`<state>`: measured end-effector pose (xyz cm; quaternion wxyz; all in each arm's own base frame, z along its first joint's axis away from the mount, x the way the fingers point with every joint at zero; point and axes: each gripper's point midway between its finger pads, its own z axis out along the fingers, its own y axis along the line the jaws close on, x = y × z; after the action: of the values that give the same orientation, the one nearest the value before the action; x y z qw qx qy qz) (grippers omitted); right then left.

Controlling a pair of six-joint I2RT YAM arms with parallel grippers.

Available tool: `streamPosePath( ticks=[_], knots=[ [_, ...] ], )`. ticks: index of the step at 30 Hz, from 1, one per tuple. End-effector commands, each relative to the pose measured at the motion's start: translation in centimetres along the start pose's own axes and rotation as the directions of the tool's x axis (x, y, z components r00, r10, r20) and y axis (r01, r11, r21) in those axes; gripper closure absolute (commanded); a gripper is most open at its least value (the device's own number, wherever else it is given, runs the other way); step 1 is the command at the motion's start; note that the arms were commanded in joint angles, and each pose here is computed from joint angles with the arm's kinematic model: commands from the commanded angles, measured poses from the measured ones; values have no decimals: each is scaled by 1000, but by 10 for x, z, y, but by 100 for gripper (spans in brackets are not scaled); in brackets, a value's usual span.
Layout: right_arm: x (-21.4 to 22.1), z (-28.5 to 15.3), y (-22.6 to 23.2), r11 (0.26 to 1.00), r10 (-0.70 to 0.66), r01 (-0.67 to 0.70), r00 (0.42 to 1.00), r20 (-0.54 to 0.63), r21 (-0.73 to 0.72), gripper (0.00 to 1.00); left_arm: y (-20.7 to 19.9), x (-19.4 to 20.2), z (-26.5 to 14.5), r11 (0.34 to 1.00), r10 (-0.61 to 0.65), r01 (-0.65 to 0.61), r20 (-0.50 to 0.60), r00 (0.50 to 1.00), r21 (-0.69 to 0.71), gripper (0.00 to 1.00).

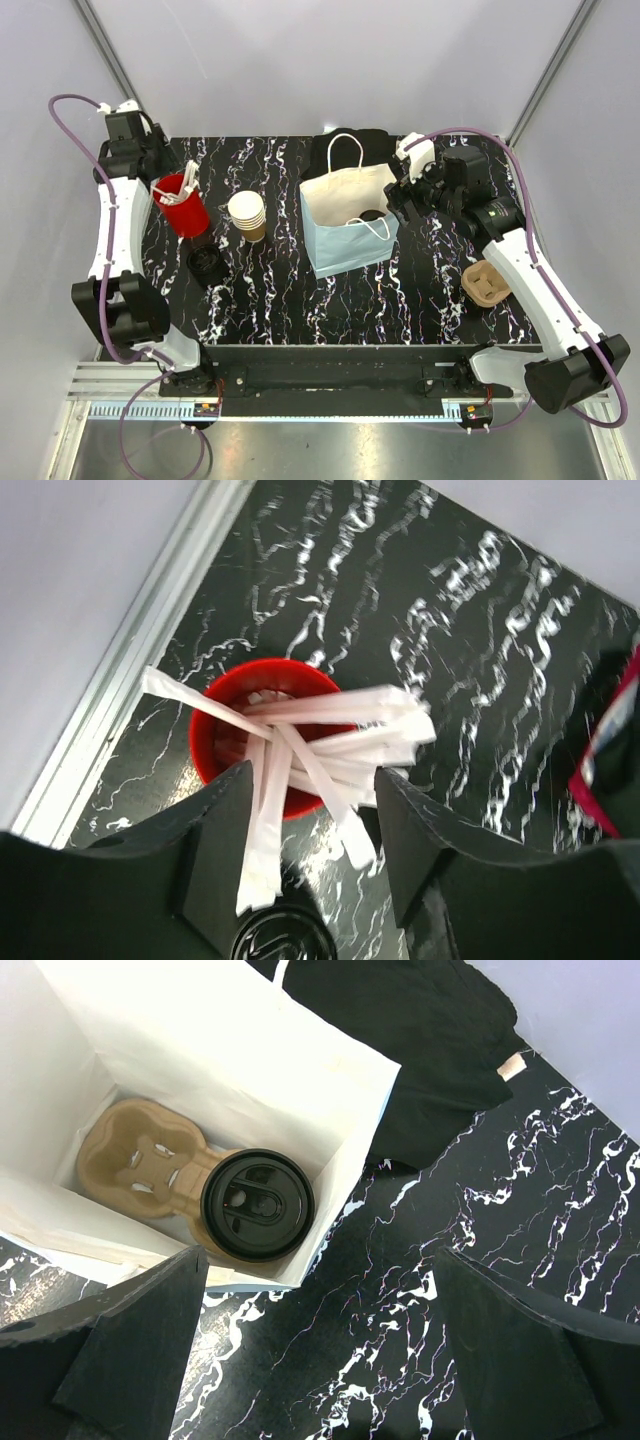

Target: Pack the takeout coffee

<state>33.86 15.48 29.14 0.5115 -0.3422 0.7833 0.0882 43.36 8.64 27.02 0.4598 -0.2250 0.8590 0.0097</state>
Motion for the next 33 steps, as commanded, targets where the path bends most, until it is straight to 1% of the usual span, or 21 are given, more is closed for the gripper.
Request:
streamPosePath(
  ticks=[1,5,7,11,14,17,19,23,33],
  knots=[
    [-15,-12,0,1000,5,-5,999,54,-4,0,-40,-5,-24,972,133,-135,23,991,193,44],
    [-16,-13,0,1000,6,-6,998,58,-2,0,-60,10,-26,923,269,-262,16,963,283,45],
    [-16,-15,1,1000,6,-6,998,58,-2,0,-65,20,-25,906,312,-297,-2,950,300,45],
    [-17,-15,1,1000,7,-7,998,60,-3,0,-61,32,-21,886,404,-383,-27,915,260,48],
    [-17,-15,1,1000,7,-7,998,60,-3,0,-50,36,-18,885,439,-424,-44,897,192,50],
    [-17,-15,2,1000,9,-9,998,60,-7,0,-43,39,-16,883,456,-442,-61,888,156,52],
    [-17,-14,1,1000,7,-7,998,60,-7,0,-36,42,-14,881,468,-457,-77,881,124,56],
    [-16,-14,2,1000,7,-7,998,59,-10,0,-21,42,-10,879,476,-475,-105,873,38,57],
    [-15,-12,2,1000,10,-9,999,53,-12,0,-20,55,9,873,486,-486,-156,860,44,56]
  ],
)
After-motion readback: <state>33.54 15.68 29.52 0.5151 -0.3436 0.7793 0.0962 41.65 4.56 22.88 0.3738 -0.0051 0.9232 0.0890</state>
